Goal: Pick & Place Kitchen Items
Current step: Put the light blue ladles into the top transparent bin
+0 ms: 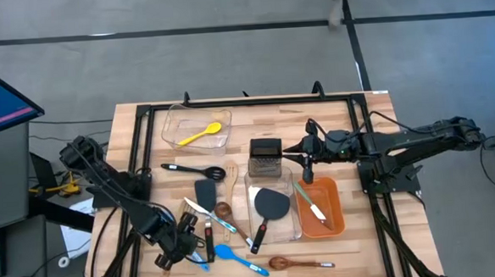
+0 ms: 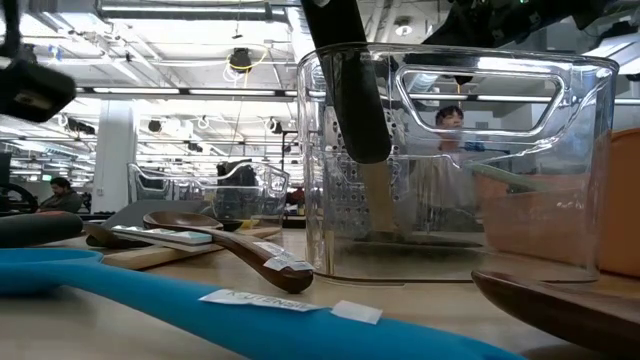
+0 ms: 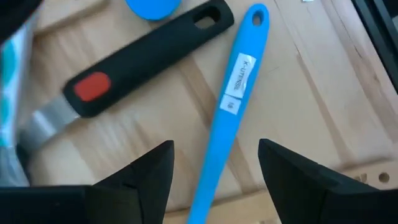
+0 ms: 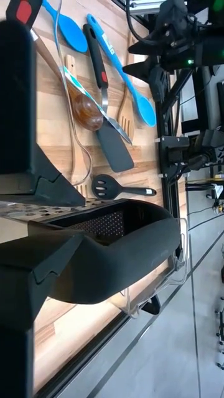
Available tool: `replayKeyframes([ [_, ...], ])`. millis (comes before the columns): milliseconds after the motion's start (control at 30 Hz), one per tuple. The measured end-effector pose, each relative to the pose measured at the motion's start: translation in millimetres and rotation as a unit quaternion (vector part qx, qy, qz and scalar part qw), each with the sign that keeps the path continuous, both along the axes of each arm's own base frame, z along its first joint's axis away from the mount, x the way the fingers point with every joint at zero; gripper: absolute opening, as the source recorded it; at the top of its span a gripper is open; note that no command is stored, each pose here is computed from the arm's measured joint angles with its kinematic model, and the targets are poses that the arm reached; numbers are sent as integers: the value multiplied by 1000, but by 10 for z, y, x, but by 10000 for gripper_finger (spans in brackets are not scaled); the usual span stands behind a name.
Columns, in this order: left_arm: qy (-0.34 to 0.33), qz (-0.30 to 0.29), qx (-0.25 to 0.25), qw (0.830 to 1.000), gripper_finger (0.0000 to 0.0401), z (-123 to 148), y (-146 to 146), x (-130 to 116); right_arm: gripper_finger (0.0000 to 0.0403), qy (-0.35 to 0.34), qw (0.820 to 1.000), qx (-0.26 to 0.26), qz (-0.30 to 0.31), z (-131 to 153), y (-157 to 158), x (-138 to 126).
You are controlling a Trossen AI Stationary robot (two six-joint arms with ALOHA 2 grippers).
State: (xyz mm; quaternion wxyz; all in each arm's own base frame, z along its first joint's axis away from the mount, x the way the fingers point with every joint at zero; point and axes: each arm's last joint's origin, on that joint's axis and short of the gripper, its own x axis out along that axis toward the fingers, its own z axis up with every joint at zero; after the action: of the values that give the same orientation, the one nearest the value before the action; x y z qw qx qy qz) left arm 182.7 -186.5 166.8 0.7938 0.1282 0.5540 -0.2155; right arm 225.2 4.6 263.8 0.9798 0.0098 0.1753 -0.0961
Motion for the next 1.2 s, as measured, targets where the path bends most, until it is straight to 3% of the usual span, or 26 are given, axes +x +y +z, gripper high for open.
replayKeyframes([
  [367,45,6,22,999,215,-323,-104,25,63,0,1000,0,0,0,0,-1],
  [667,53,34,30,998,192,-406,-120,47,63,0,1000,0,1,0,3,-1],
  [1200,51,44,14,998,82,-414,-132,68,63,0,1000,0,1,0,3,-1],
])
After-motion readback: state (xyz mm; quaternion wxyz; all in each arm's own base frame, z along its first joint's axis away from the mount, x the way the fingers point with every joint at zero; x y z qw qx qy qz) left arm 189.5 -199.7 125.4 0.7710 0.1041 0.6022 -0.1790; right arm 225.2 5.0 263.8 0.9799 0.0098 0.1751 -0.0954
